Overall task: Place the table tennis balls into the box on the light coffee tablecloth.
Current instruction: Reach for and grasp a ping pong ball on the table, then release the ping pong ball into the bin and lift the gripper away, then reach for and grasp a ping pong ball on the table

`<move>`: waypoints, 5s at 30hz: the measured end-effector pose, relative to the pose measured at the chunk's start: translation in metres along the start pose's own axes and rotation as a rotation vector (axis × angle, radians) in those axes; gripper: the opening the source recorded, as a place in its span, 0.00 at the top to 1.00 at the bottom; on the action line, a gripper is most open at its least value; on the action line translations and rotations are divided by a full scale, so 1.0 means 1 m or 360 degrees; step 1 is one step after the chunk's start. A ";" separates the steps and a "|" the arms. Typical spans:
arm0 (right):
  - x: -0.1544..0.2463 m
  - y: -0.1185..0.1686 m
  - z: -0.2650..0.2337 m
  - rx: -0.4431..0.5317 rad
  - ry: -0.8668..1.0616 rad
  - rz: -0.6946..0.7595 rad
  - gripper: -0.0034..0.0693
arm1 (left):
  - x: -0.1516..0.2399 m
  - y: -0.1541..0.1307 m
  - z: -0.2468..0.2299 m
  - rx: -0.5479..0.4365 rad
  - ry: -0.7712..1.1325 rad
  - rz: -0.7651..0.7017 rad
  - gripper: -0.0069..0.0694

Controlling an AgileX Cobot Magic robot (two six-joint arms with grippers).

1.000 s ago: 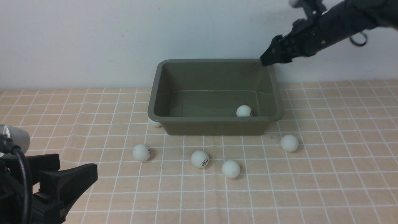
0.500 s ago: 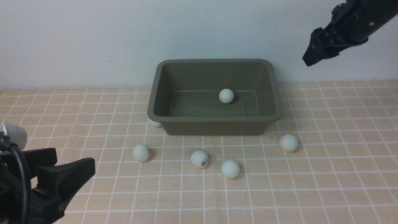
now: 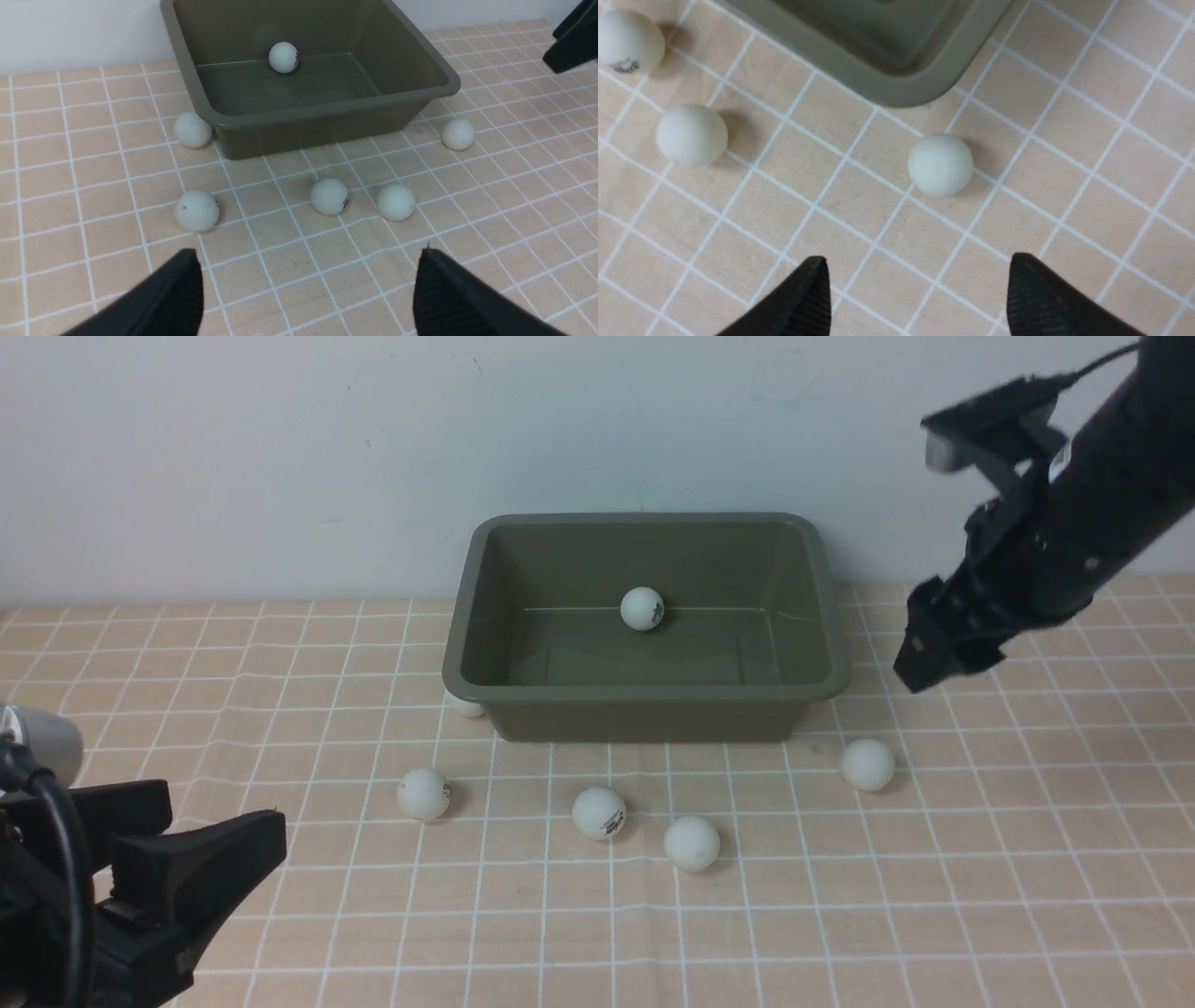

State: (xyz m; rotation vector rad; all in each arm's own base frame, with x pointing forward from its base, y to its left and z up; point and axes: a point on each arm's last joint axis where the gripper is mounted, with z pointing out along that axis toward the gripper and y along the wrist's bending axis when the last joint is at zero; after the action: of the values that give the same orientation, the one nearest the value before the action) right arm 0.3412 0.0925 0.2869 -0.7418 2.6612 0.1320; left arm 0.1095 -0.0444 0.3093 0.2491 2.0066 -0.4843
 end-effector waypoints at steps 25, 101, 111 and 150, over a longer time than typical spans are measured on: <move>0.013 -0.009 0.136 0.0096 0.0002 -0.0043 0.31 | 0.001 0.000 0.000 0.0006 0.0012 0.0005 0.24; 0.018 0.088 -0.007 -0.0398 -0.0374 -0.0078 0.32 | 0.000 0.000 0.000 0.0000 0.0000 0.0036 0.24; 0.016 0.117 0.056 -0.0390 -0.0334 -0.0027 0.32 | 0.000 0.000 0.000 0.0004 0.0008 0.0036 0.24; 0.016 0.112 0.139 -0.0289 -0.0224 0.0129 0.46 | 0.003 -0.001 0.000 0.0027 0.0051 0.0036 0.24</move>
State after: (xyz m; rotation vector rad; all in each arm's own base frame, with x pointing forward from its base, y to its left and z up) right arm 0.3165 0.2063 0.1507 -0.6534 2.5679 0.4363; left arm 0.1075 -0.0458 0.3070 0.2909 2.0296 -0.4859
